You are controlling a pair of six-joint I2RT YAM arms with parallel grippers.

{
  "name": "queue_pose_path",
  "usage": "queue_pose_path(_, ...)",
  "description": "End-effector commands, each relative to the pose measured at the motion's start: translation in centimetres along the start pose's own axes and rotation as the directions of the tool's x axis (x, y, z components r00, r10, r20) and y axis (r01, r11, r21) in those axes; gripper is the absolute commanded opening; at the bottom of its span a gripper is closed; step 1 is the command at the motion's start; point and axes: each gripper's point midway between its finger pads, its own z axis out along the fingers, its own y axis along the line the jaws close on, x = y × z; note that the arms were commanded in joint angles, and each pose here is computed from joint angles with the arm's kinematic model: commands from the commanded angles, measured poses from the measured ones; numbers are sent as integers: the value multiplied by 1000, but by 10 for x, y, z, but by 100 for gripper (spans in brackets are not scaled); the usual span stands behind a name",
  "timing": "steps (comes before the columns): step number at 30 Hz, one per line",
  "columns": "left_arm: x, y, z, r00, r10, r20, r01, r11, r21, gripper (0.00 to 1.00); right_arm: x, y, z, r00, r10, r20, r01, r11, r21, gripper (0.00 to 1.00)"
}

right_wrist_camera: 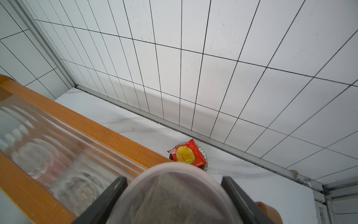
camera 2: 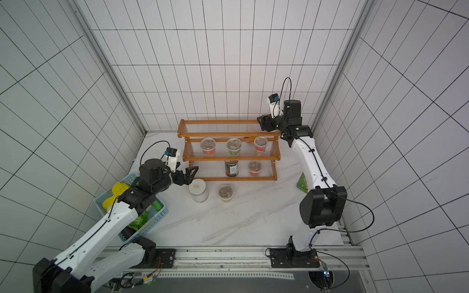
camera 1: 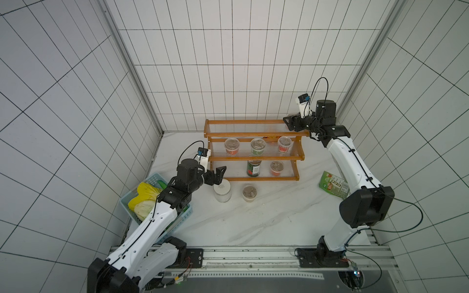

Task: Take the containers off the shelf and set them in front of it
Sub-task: 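Pick up a container from the shelf, then place the container at the center of the board.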

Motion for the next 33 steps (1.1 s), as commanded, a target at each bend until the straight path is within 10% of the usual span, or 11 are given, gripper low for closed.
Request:
queue_pose_path(1, -12, -1, 0, 1000, 12, 26, -12, 1000, 7, 99, -14, 6, -19, 999, -16, 41, 17, 1000, -18, 73)
queue_pose_path(17, -8, 1, 3, 1000, 15, 14, -15, 1000, 4, 99, -15, 61, -59, 997, -67, 43, 72, 992, -103, 71)
queue_pose_path(33, -3, 4, 2, 1000, 5, 3, -5, 1000, 7, 99, 105, 198, -118, 995, -96, -7, 88, 938, -334, 68)
